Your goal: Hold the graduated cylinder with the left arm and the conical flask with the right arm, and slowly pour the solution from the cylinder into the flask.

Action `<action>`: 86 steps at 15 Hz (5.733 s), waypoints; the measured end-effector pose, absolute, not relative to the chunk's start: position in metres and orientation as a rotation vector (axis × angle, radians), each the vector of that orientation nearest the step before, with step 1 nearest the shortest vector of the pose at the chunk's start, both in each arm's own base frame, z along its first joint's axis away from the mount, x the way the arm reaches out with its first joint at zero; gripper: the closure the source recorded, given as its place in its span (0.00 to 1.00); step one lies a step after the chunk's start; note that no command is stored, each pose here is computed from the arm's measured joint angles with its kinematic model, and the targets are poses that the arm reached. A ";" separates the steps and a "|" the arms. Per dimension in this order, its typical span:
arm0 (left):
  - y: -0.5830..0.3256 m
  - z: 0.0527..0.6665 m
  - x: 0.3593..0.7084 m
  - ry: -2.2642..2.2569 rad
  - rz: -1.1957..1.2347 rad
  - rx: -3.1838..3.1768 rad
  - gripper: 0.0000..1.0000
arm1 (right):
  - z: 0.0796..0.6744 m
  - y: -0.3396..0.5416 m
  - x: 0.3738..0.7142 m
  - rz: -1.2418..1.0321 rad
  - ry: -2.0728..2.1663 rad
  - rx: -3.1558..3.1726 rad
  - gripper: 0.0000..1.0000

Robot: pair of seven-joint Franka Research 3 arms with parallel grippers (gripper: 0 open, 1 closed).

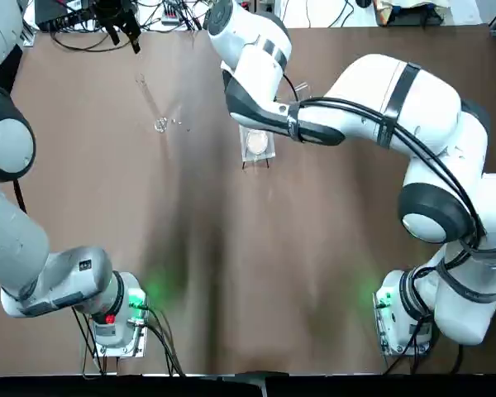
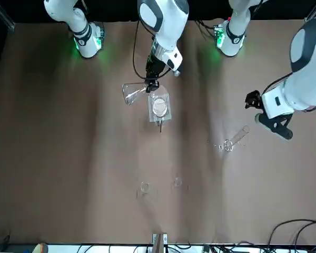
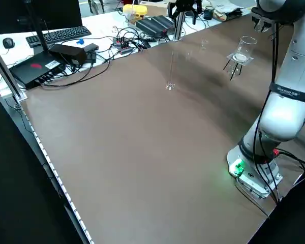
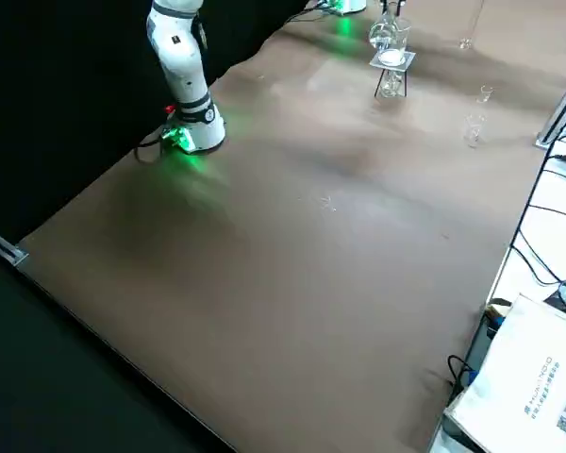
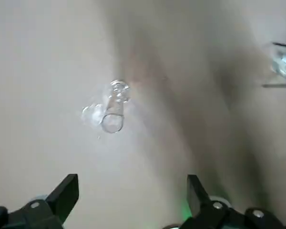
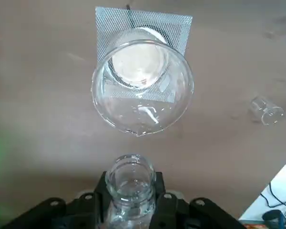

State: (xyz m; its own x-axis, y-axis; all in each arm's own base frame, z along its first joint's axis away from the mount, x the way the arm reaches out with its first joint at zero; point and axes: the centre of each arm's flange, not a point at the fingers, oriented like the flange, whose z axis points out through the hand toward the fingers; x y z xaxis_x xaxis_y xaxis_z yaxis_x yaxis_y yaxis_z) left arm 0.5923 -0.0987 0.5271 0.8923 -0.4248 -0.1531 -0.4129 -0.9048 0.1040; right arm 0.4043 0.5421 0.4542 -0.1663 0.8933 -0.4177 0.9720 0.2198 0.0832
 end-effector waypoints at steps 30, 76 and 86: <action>-0.042 0.628 0.554 0.090 -0.115 3.067 0.00 | 0.431 0.560 0.396 -0.305 2.049 1.566 0.61; -0.054 0.611 0.557 -0.073 -0.099 3.110 0.00 | 0.400 0.582 0.367 -0.357 1.994 1.354 0.61; -0.054 0.611 0.557 -0.073 -0.099 3.110 0.00 | 0.400 0.584 0.363 -0.363 1.996 1.334 0.61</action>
State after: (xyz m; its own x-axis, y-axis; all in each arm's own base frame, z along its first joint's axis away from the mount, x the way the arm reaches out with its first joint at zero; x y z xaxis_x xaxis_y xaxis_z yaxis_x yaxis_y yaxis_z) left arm 0.5573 -0.0542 0.6114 0.9969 -0.0478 -0.0630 -0.0460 -0.9985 0.0306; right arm 0.3633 0.5837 0.3996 -0.2261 0.6953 -0.6822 0.8909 0.4309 0.1438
